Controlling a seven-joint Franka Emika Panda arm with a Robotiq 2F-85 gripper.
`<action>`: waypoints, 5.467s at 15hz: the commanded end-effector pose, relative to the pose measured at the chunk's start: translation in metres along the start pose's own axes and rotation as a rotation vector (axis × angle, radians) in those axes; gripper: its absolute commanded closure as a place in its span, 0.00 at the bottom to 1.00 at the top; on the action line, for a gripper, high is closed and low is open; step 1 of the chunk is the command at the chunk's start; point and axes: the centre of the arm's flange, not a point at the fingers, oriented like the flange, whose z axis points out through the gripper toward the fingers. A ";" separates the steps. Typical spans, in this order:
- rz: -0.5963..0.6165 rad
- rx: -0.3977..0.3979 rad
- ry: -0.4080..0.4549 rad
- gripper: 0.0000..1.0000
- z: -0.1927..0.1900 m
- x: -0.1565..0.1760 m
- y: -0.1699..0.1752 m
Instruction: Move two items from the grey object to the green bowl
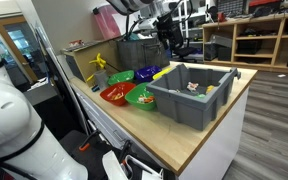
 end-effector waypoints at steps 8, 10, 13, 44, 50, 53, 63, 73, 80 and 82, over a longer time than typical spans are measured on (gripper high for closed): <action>0.222 -0.079 0.069 0.00 0.050 0.070 0.052; 0.246 -0.094 0.078 0.00 0.066 0.077 0.063; 0.266 -0.113 0.073 0.00 0.094 0.085 0.077; 0.284 0.003 -0.187 0.00 0.162 0.085 0.034; 0.280 -0.033 -0.221 0.00 0.138 0.074 0.047; 0.267 -0.058 -0.249 0.00 0.129 0.065 0.058; 0.086 -0.158 -0.309 0.00 0.144 0.028 0.127; -0.051 -0.217 -0.362 0.00 0.188 -0.025 0.116; -0.067 -0.237 -0.400 0.26 0.199 -0.043 0.108; -0.059 -0.231 -0.403 0.41 0.198 -0.043 0.104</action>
